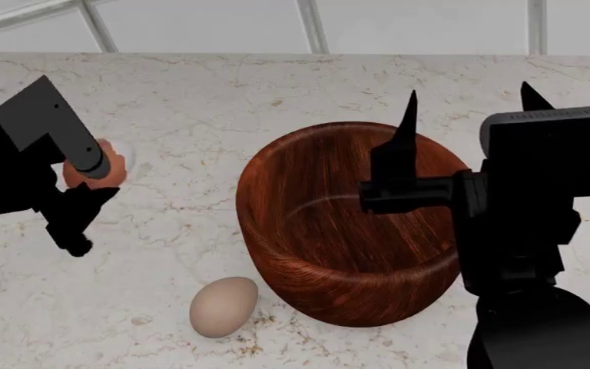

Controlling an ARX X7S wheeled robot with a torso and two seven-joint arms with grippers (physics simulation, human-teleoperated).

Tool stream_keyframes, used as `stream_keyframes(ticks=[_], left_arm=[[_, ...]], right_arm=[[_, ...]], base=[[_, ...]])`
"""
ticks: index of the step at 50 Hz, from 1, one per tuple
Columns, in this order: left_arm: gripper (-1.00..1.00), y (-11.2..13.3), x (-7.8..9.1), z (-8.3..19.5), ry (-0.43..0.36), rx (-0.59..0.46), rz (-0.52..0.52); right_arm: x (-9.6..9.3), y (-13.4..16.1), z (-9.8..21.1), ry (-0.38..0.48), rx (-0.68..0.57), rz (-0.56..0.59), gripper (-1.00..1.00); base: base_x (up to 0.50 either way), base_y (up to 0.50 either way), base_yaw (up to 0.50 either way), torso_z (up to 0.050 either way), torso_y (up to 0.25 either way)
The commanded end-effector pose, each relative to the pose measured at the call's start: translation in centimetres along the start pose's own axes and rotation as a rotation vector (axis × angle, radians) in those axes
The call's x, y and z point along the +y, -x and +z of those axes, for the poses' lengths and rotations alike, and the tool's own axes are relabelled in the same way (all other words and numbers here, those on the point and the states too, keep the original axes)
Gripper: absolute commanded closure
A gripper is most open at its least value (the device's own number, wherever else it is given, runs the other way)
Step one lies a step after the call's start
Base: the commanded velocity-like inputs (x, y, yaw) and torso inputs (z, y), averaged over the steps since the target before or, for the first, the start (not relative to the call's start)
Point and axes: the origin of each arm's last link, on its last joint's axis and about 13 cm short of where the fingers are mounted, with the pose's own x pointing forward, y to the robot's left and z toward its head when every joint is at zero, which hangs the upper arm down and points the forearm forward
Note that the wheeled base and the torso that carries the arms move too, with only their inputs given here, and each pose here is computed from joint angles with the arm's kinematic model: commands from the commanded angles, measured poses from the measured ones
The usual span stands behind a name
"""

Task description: Place the eggs and milk next to the bowl.

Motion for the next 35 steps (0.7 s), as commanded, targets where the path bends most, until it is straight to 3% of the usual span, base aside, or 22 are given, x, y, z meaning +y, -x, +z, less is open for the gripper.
stream_keyframes(ticks=[1,13,35], left_arm=[[1.0,-2.1,0.4,0.3,-0.124,-0.01,-0.031],[1.0,-4.5,0.0,0.6,-0.16,-0.035,-0.08],[1.0,-6.1,-1.4,0.7,-0.163,-0.043,-0.155]], right_arm=[[-0.2,-0.1,-0.2,0.005,0.008,-0.006,-1.0],[-0.5,0.0,-0.2,0.011,0.014,-0.019,-1.0],[-0.7,0.3,-0.2,0.021,0.02,-0.028,-1.0]], base=[[0.0,0.0,0.0,0.0,0.0],[0.0,0.0,0.0,0.0,0.0],[0.0,0.0,0.0,0.0,0.0]])
